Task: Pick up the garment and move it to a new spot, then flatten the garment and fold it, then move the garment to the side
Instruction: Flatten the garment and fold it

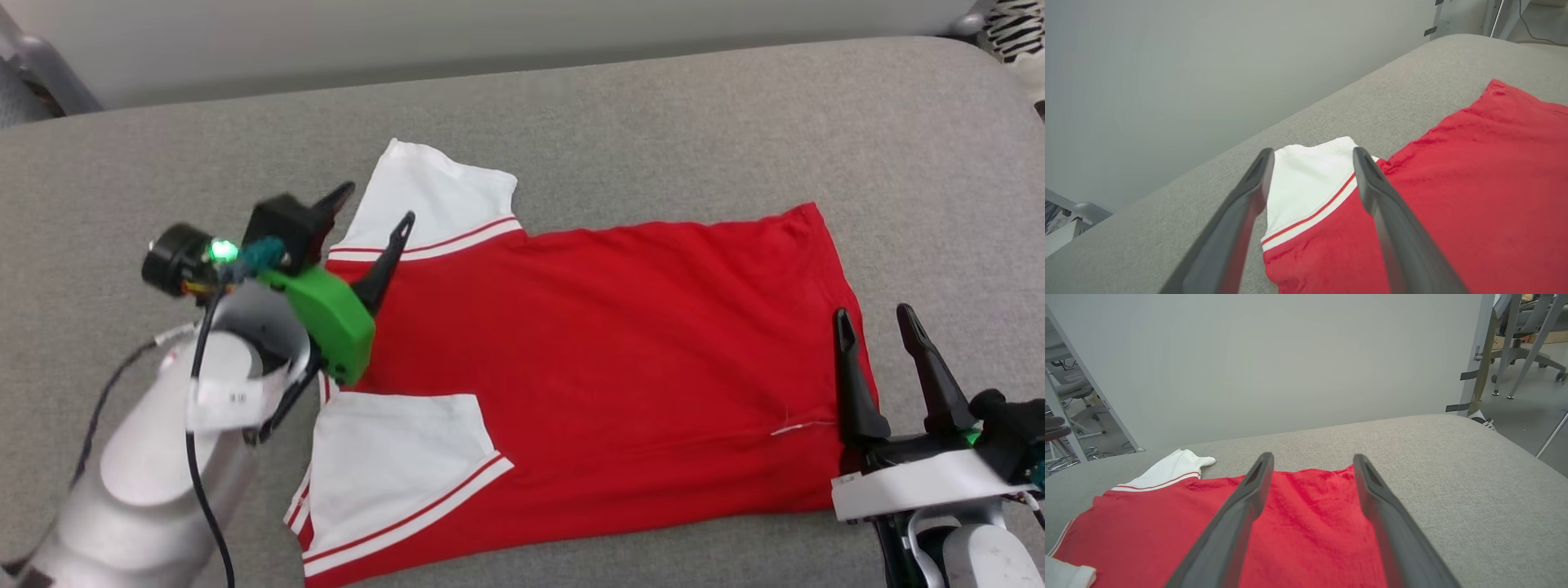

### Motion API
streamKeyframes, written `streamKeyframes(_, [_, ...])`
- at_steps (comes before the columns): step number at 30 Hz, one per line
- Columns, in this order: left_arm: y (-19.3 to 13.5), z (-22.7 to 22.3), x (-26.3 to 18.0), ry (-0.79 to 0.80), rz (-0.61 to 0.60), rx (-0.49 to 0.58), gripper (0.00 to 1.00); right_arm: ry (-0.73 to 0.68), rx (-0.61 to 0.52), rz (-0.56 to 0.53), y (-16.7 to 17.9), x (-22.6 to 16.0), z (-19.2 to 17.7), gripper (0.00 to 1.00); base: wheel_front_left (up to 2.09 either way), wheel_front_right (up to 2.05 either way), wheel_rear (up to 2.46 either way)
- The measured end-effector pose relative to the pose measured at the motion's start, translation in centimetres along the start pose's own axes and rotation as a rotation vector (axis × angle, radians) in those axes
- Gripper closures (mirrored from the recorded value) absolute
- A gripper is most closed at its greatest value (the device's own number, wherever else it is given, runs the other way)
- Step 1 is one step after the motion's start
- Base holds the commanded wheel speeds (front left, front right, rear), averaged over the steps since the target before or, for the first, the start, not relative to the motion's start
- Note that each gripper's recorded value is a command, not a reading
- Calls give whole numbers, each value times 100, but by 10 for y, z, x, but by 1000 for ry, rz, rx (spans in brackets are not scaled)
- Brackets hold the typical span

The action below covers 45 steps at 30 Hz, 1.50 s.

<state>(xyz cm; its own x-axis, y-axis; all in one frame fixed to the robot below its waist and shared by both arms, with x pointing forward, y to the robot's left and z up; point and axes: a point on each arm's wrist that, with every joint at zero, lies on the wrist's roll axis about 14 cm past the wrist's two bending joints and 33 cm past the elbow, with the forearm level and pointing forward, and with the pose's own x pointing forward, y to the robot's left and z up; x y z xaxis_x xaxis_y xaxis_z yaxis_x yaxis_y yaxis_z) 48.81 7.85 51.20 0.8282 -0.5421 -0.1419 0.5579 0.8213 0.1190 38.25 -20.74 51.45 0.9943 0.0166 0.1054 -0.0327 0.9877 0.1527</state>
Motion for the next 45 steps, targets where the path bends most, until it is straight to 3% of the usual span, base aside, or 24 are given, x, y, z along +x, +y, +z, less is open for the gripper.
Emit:
streamKeyframes(9, [30,-11,63,363,-103,23,0,17,3,-13,1,13,-10,0,0,0,0])
streamKeyframes(18, [59,-66,92,731,-99,-104,0,40,1,-56,-8,17,-21,0,0,0,0])
streamKeyframes(36, [53,-136,141,890,-87,-231,0,113,-7,-96,-19,18,-45,0,0,0,0])
streamKeyframes(37, [51,-138,142,902,-91,-240,20,114,-8,-97,-19,18,-46,0,0,0,0])
streamKeyframes(39, [50,-140,141,927,-92,-253,100,116,-8,-98,-19,18,-46,0,0,0,0])
streamKeyframes(45, [42,-138,139,939,-103,-331,100,111,-7,-95,-19,20,-46,0,0,0,0])
